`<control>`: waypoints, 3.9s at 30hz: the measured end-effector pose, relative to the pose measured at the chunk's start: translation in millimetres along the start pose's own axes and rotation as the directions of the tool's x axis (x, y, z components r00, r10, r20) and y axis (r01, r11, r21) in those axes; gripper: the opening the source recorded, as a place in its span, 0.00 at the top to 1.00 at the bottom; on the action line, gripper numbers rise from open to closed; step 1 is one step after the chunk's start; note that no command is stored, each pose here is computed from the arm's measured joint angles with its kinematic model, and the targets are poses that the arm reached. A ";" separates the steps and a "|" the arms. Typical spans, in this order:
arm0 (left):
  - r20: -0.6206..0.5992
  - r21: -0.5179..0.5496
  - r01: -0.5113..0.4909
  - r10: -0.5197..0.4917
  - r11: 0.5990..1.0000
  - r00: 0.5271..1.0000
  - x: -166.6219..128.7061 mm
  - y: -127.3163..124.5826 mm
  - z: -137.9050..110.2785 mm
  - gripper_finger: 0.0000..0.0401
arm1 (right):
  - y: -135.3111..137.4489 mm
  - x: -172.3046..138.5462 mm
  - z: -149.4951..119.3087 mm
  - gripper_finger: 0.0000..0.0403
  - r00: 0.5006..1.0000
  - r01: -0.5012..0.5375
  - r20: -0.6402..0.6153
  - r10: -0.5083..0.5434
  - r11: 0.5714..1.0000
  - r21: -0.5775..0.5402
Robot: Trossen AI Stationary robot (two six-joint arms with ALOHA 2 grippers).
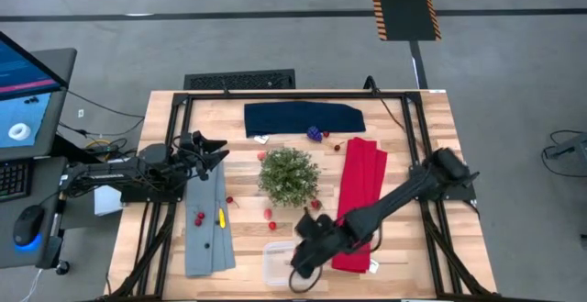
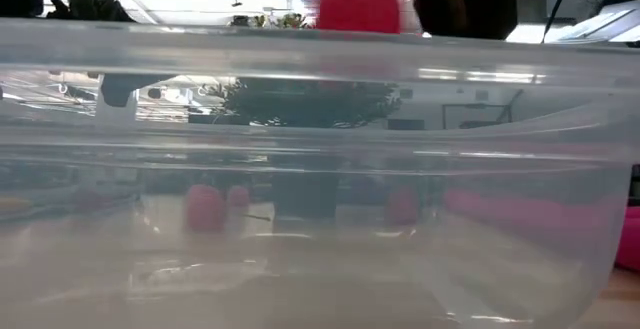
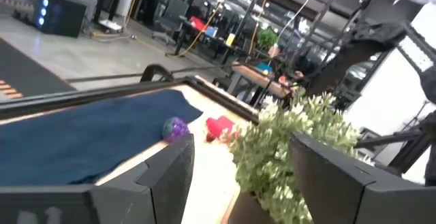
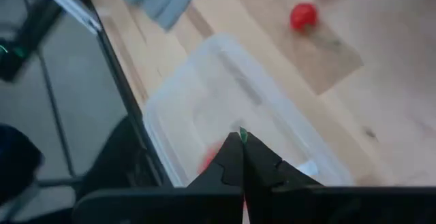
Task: Pick and placing Produce into tupperware
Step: Put the right strawberry into the transparent container, then put the corn into the transparent container
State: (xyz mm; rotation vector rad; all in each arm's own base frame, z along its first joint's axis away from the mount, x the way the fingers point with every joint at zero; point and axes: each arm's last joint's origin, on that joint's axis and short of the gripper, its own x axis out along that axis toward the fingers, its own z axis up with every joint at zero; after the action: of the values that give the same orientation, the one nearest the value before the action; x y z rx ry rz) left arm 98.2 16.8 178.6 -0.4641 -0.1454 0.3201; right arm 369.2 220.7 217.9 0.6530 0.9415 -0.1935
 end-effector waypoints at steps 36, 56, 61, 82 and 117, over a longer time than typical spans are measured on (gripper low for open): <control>-0.049 0.042 0.048 -0.046 0.998 0.998 -0.2 -0.7 -2.7 0.43 | -3.1 -35.1 11.8 0.79 0.858 0.511 0.118 -0.500 0.807 -0.294; -0.044 0.056 0.076 -0.074 0.996 0.996 -0.3 -2.0 -1.6 0.43 | -59.2 -11.1 -27.0 0.79 0.712 0.689 -0.006 -0.702 0.700 -0.189; -0.060 0.054 0.111 -0.108 0.992 0.992 -0.4 -2.9 -2.0 0.43 | -65.8 -22.9 -38.1 0.79 0.754 0.644 0.018 -0.656 0.734 -0.216; -0.168 0.135 0.310 -0.286 0.941 0.943 -2.1 -30.2 16.3 0.43 | -74.7 -109.1 -90.7 0.79 0.865 0.037 0.452 0.215 0.873 -0.486; -0.915 0.078 -0.352 0.207 0.933 0.345 1.3 -86.1 -8.1 0.43 | -101.9 -73.4 -138.9 0.79 0.864 -0.131 0.362 0.350 0.851 -0.508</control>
State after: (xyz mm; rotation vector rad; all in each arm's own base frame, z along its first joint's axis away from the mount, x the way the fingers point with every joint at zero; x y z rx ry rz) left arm 124.3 -59.0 211.2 -0.7542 1.0654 0.3531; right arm 187.1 213.8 174.9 0.2506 0.4213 0.1192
